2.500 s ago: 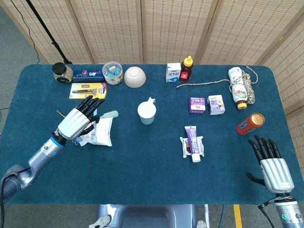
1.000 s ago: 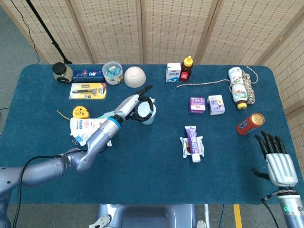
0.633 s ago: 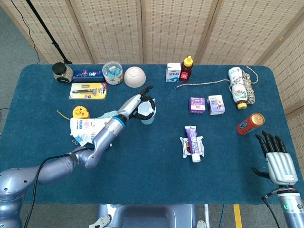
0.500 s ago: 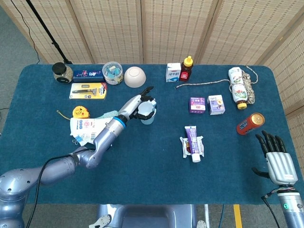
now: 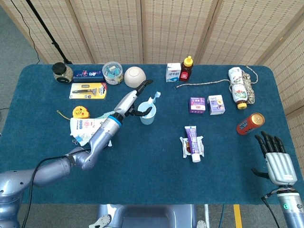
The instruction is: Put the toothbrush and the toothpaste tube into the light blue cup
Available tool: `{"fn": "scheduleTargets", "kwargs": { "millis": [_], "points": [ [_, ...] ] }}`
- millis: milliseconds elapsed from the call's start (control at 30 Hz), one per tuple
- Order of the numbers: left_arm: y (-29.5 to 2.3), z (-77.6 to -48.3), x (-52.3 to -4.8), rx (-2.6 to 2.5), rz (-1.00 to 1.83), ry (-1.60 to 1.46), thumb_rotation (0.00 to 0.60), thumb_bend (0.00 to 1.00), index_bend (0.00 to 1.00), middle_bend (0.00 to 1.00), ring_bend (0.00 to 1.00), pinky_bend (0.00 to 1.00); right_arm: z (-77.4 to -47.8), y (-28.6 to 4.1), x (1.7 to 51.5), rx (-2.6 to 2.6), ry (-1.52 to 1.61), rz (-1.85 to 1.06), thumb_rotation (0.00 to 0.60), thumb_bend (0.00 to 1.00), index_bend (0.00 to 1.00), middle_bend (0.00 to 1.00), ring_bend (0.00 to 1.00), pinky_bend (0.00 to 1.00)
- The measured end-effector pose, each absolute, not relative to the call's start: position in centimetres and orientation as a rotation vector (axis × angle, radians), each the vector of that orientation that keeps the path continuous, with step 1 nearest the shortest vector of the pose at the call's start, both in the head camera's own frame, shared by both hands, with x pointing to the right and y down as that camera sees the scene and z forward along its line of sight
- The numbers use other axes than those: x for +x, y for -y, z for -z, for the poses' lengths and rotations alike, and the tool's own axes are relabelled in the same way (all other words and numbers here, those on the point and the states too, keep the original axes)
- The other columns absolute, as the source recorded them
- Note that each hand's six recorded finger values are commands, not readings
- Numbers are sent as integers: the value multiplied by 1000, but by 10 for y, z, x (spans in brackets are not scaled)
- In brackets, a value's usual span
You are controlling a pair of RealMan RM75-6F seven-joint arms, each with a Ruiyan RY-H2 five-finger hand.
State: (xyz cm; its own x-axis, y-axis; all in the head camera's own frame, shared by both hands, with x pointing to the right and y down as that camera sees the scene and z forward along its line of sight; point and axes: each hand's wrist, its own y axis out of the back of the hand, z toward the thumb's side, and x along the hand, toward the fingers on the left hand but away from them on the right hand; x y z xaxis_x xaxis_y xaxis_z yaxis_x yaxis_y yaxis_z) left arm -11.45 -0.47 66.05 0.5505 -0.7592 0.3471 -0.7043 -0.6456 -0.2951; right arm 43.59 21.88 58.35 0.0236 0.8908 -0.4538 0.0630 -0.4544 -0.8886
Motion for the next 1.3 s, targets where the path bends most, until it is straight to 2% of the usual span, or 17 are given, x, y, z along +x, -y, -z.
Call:
{"fn": "scheduleTargets", "kwargs": {
  "millis": [300,467,533,733,867,1067,1300],
  "points": [
    [14,-599,-187,-2343,740,-1056,600,341,0,0,0,0,-581,-218,433,-1635,941,-1456,600,0,0,0,0,0],
    [3,-567,-252,-2092,910,-932,600,341,0,0,0,0,-578,-210,434,-1652,886,-1392,600,0,0,0,0,0],
    [-9,-560,-292,-1991,1022,-905,600,341,0,0,0,0,-576,-205,432,-1670,868,-1355,600,0,0,0,0,0],
    [-60,-561,-403,-1843,1310,-957,600,340,0,0,0,0,-576,-183,422,-1688,740,-1248,600,0,0,0,0,0],
    [-93,-560,-450,-1784,1430,-1006,600,341,0,0,0,0,-584,-173,408,-1703,603,-1204,600,0,0,0,0,0],
    [-131,-547,-488,-1708,1522,-1095,600,340,0,0,0,0,-596,-163,385,-1721,409,-1112,600,0,0,0,0,0],
    [-158,-543,-495,-1708,1568,-1165,600,340,0,0,0,0,-613,-153,354,-1690,196,-1010,600,0,0,0,0,0]
  ]
}}
